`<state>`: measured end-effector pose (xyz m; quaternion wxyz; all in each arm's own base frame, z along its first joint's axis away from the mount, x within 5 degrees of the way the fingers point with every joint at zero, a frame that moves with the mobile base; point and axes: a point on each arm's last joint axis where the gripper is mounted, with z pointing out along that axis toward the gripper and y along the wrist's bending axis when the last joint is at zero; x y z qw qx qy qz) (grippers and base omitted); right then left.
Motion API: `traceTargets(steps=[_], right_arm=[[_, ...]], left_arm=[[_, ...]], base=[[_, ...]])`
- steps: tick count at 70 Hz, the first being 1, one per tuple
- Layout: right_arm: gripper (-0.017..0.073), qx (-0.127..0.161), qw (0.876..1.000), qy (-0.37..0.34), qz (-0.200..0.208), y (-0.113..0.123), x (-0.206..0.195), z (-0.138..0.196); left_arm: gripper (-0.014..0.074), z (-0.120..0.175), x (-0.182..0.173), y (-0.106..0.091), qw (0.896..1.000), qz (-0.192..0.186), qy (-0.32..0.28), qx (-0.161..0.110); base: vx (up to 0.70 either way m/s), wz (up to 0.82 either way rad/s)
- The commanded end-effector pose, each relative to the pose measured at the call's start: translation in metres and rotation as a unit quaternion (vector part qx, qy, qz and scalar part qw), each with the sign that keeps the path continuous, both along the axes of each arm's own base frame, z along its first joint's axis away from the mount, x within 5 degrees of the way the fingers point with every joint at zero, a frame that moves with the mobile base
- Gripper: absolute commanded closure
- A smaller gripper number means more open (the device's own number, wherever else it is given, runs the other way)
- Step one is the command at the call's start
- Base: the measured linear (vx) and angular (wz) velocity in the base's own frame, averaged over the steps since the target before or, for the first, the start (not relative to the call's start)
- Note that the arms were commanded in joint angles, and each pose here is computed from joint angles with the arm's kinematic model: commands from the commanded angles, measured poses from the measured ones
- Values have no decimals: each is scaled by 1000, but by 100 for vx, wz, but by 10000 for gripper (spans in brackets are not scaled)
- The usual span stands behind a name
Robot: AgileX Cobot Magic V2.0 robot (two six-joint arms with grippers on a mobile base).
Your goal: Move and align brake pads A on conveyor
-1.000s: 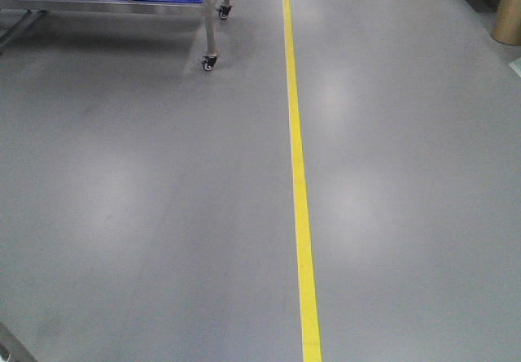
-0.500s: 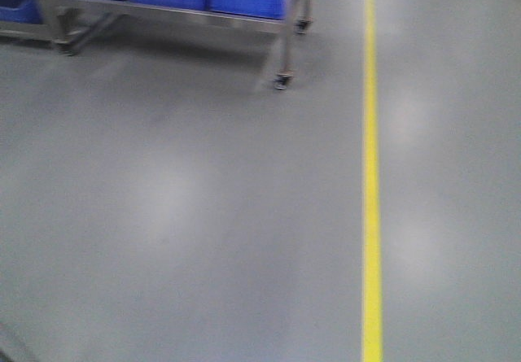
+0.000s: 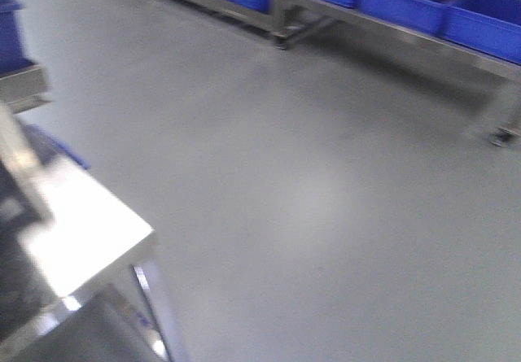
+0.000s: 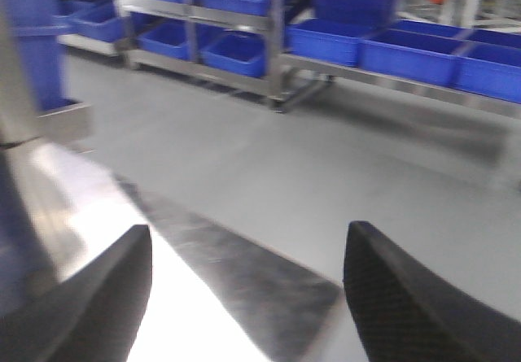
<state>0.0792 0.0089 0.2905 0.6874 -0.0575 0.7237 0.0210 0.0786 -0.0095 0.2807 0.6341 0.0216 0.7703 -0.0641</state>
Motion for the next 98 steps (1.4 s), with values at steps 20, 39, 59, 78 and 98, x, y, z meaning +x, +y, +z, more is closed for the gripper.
traceTargets(steps=[20,39,59,78,98], right_arm=[[0,-1,999,-46,-7,-1,0,15],[0,-1,999,-46,-7,-1,0,15],[0,-1,999,-46,-7,-1,0,15],[0,-1,999,-46,-7,-1,0,15],[0,-1,999,-46,-7,-1,0,15]], left_arm=[[123,13,1,-2,999,-8,-40,-6],[123,13,1,-2,999,-8,-40,-6],[123,13,1,-2,999,-8,-39,-6],[123,13,1,-2,999,-8,-39,-6],[123,13,1,-2,999,-8,-39,-6]], base=[[23,92],[18,84],[11,79],[-2,37],[-2,9]])
